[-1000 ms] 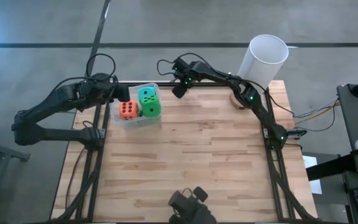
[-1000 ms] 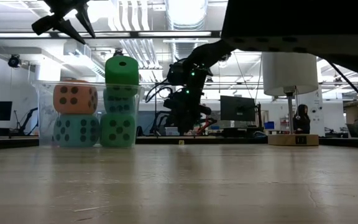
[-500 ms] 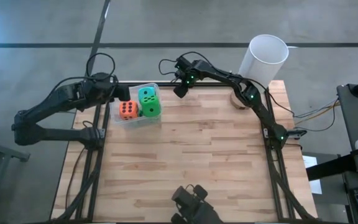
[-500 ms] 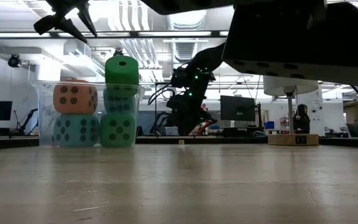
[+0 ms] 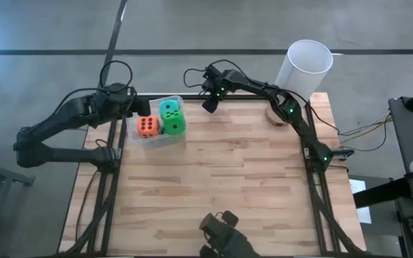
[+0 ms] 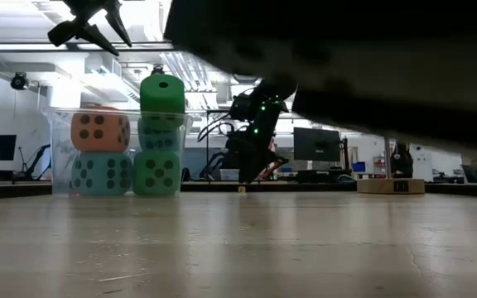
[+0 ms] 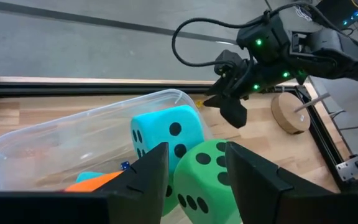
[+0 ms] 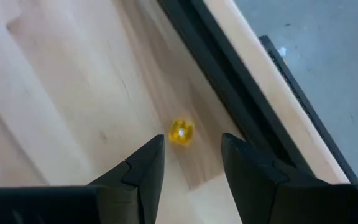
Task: Pick & Place Dice
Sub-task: Put the small yellow dice into the transparent bin
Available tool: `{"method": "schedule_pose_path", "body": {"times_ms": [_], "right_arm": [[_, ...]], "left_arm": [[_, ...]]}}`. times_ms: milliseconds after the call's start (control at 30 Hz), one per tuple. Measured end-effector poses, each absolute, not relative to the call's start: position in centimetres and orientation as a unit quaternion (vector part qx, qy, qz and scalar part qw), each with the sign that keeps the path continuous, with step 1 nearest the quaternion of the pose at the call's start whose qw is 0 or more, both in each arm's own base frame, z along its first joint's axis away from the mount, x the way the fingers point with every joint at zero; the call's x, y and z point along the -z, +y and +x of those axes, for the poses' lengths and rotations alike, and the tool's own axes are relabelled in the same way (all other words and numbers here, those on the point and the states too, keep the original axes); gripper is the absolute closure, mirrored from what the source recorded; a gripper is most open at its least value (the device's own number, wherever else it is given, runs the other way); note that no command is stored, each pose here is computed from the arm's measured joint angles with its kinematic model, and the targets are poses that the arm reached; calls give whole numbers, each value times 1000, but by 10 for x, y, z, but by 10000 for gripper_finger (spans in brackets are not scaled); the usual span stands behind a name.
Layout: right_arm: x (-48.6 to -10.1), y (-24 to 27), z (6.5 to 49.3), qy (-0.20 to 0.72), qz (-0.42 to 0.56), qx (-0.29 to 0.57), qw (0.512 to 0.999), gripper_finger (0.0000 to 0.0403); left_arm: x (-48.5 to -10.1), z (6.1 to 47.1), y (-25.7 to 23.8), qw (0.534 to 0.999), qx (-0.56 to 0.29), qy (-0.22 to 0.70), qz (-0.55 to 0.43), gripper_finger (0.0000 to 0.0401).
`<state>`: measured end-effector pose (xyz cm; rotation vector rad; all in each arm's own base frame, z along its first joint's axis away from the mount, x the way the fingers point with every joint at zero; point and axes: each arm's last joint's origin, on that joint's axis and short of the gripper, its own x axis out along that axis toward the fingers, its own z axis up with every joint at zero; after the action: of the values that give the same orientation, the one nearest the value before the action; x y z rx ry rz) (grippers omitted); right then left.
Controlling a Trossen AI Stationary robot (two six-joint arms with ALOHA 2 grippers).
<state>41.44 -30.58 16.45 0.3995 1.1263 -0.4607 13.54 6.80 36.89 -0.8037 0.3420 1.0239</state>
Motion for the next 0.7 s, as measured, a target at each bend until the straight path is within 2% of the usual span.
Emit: {"method": "schedule_pose_path", "body": {"times_ms": [200,700], "right_arm": [[-151,-305,414,525,183,217,803,250],[-150,-307,417,505,174,206,820,275]], "left_arm": [[-369,135,68,781,-475,157,-375,236],[-369,135,68,780,-476,155,-375,239]]}}
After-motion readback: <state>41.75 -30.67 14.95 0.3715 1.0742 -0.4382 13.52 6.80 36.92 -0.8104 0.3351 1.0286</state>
